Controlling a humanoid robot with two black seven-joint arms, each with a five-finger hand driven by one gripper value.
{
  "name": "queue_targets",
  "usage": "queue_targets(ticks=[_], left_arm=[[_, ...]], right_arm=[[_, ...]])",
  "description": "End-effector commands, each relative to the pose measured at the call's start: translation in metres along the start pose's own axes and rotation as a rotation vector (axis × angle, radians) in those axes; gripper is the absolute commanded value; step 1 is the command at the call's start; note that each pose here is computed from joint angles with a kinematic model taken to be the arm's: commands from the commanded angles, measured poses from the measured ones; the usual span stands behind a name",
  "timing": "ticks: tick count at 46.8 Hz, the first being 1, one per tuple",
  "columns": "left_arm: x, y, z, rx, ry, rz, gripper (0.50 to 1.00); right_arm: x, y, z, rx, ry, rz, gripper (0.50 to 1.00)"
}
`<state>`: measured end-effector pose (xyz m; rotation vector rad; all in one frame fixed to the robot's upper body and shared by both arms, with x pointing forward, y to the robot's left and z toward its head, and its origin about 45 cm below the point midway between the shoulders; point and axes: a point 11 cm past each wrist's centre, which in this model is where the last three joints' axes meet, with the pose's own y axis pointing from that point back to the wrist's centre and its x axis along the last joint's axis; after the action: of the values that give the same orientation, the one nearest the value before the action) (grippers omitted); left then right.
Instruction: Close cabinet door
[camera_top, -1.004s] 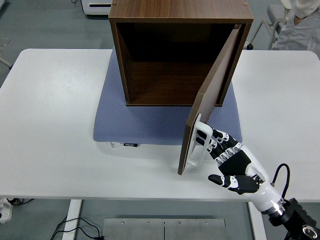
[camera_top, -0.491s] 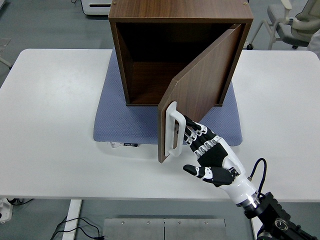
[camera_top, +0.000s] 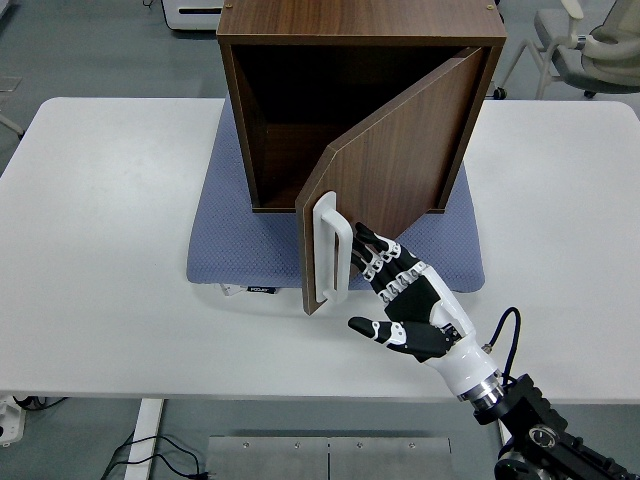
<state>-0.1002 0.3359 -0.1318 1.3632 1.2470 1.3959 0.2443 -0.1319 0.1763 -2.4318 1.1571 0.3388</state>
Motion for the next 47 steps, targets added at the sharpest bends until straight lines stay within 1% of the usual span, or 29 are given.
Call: queue_targets(ticks=[1,8,13,18,22,26,29,33,37,40,47], left_arm=[[0.000,0.000,0.000,0.000,0.000,0.000,1.000],[0.000,0.000,0.000,0.000,0.000,0.000,1.000],[0.000,0.000,0.000,0.000,0.000,0.000,1.000],[0.000,0.000,0.000,0.000,0.000,0.000,1.000],[0.000,0.000,0.000,0.000,0.000,0.000,1.000],[0.000,0.000,0.000,0.000,0.000,0.000,1.000],[0.000,0.000,0.000,0.000,0.000,0.000,1.000],[0.000,0.000,0.000,0.000,0.000,0.000,1.000],[0.000,0.000,0.000,0.000,0.000,0.000,1.000],[0.000,0.000,0.000,0.000,0.000,0.000,1.000],[0.000,0.000,0.000,0.000,0.000,0.000,1.000]], right_arm=[[0.004,-0.006,-0.002,0.005,0.016,0.004,1.000],[0.007,-0.016,-0.007,0.024,0.048,0.017,1.000],[0.007,-0.025,-0.011,0.043,0.046,0.022,1.000],[0.010,-0.029,-0.010,0.044,0.054,0.032,1.000],[0.012,-0.029,-0.006,0.034,0.055,0.041,1.000],[0.008,-0.031,-0.003,0.021,0.059,0.019,1.000],[0.004,-0.037,-0.001,0.010,0.070,-0.012,1.000],[-0.001,-0.045,-0.002,0.009,0.078,-0.048,1.000],[-0.006,-0.055,-0.007,0.020,0.095,-0.077,1.000],[-0.006,-0.060,-0.006,0.015,0.107,-0.085,1.000],[-0.002,-0.069,0.002,-0.006,0.093,-0.066,1.000]])
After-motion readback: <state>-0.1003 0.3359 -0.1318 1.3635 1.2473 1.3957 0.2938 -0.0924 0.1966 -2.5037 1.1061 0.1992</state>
